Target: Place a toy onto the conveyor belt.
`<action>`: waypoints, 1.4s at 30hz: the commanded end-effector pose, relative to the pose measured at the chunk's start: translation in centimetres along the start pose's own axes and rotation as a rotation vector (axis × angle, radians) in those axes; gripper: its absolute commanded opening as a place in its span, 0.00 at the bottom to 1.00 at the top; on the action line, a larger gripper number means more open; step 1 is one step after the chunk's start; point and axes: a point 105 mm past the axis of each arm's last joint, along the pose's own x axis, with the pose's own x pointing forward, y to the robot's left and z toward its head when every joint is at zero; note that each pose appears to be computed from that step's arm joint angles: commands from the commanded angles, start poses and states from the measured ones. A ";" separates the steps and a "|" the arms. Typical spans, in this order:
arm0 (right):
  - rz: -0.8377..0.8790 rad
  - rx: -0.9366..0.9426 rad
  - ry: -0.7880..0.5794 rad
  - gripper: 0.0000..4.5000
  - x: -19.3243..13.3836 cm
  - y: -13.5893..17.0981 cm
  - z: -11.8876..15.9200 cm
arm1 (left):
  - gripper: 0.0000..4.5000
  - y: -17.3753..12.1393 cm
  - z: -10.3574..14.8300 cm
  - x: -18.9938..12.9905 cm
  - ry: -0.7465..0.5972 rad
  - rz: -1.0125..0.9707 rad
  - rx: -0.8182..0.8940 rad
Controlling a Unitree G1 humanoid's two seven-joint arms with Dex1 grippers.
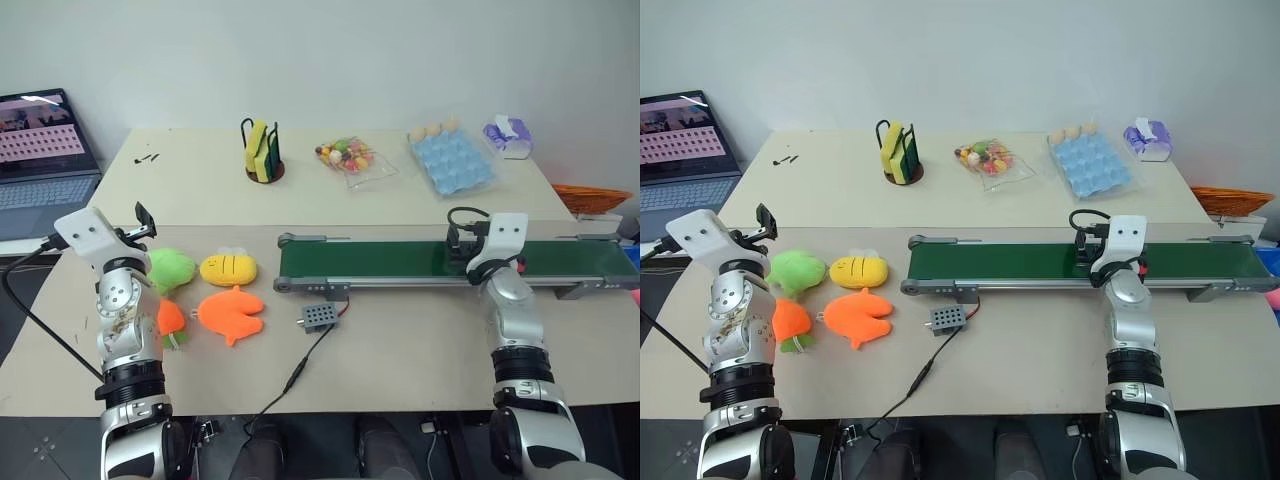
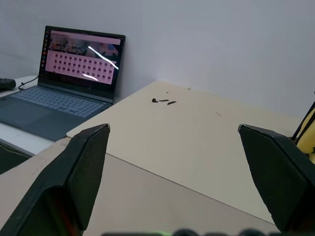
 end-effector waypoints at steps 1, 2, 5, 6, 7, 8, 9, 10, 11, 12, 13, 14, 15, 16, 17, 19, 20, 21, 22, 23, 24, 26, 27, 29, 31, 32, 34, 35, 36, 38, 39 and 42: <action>-0.015 0.014 -0.080 1.00 0.0 -0.6 2.0 | 0.99 -0.9 1.6 0.4 -0.061 -0.031 0.033; -0.009 0.009 -0.073 1.00 -0.1 -0.5 1.9 | 0.99 -1.4 1.3 0.4 -0.049 -0.044 0.034; 0.157 -0.092 -0.131 1.00 -0.5 2.5 3.0 | 0.99 -1.8 1.0 0.4 -0.035 -0.058 0.035; 0.227 -0.130 -0.162 1.00 -0.9 3.8 3.5 | 0.99 -1.8 0.9 0.4 -0.035 -0.059 0.037; 0.345 -0.103 -0.225 1.00 -1.8 5.9 4.7 | 0.99 -1.8 0.9 0.4 -0.036 -0.060 0.036; 0.420 -0.075 -0.267 1.00 -2.5 7.1 5.6 | 0.99 -1.8 0.9 0.4 -0.036 -0.061 0.035; 0.578 -0.062 -0.349 1.00 -4.5 9.5 7.2 | 0.99 -1.8 1.0 0.4 -0.036 -0.062 0.038; 0.733 -0.061 -0.412 1.00 -6.6 11.5 8.4 | 0.99 -1.8 1.0 0.4 -0.037 -0.062 0.040; 0.884 -0.089 -0.465 1.00 -8.9 13.3 9.1 | 0.99 -1.8 1.0 0.4 -0.036 -0.062 0.040; 1.021 -0.111 -0.507 1.00 -11.1 14.6 9.5 | 0.99 -1.8 0.9 0.5 -0.036 -0.063 0.041; 1.137 -0.122 -0.528 1.00 -13.1 15.4 9.6 | 0.99 -1.8 0.9 0.5 -0.035 -0.063 0.040; 1.231 -0.127 -0.536 1.00 -14.6 16.0 9.6 | 0.99 -1.9 0.9 0.5 -0.034 -0.063 0.038; 1.304 -0.125 -0.527 1.00 -15.6 16.3 9.4 | 0.99 -1.9 0.9 0.5 -0.034 -0.065 0.038; 1.360 -0.135 -0.510 1.00 -16.4 16.6 9.1 | 0.99 -2.0 1.0 0.6 -0.036 -0.068 0.038; 1.395 -0.149 -0.484 1.00 -16.8 16.8 8.6 | 0.99 -2.0 1.0 0.6 -0.037 -0.069 0.035; 1.432 -0.162 -0.441 1.00 -17.2 16.9 7.8 | 0.99 -2.1 1.1 0.6 -0.040 -0.073 0.034; 1.431 -0.164 -0.433 1.00 -17.1 17.0 7.6 | 0.99 -2.1 1.1 0.6 -0.041 -0.074 0.033; 1.421 -0.170 -0.427 1.00 -16.9 17.0 7.3 | 0.99 -2.1 1.1 0.7 -0.041 -0.075 0.032; 1.407 -0.178 -0.420 1.00 -16.7 17.1 7.0 | 0.99 -2.2 1.1 0.7 -0.039 -0.078 0.032; 1.392 -0.200 -0.408 1.00 -16.4 17.1 6.5 | 0.99 -2.3 1.1 0.7 -0.037 -0.085 0.028; 1.377 -0.212 -0.400 1.00 -16.2 17.2 6.0 | 0.99 -2.4 1.1 0.6 -0.035 -0.094 0.024; 1.336 -0.200 -0.402 1.00 -15.7 17.1 5.6 | 0.99 -2.9 1.1 0.4 -0.031 -0.124 0.018; 1.310 -0.199 -0.413 1.00 -15.5 17.0 5.4 | 0.99 -3.0 1.1 0.3 -0.029 -0.135 0.012; 1.267 -0.192 -0.439 1.00 -15.3 16.8 5.0 | 0.99 -3.0 1.4 -0.2 -0.031 -0.161 -0.026; 1.228 -0.151 -0.465 1.00 -15.1 16.4 5.0 | 0.99 -2.7 1.9 -0.8 -0.031 -0.179 -0.080; 1.210 -0.136 -0.475 1.00 -15.0 16.2 5.0 | 0.99 -2.5 2.1 -1.1 -0.027 -0.188 -0.106; 1.163 -0.081 -0.520 1.00 -15.0 15.9 5.6 | 0.99 -1.9 2.1 -2.4 0.009 -0.225 -0.220; 1.142 -0.059 -0.542 1.00 -15.0 15.7 6.0 | 0.99 -1.5 1.9 -3.1 0.042 -0.244 -0.312; 1.133 -0.036 -0.560 1.00 -15.1 15.7 6.4 | 0.99 -1.2 1.6 -3.8 0.077 -0.259 -0.394; 1.147 -0.016 -0.574 1.00 -15.5 16.0 6.6 | 0.99 -0.9 1.2 -5.4 0.143 -0.314 -0.523; 1.168 -0.004 -0.572 1.00 -15.9 16.2 6.6 | 0.99 -1.0 1.1 -6.4 0.171 -0.352 -0.585; 1.226 0.016 -0.547 1.00 -16.6 16.7 6.0 | 0.99 -0.1 0.8 -9.0 0.236 -0.422 -0.757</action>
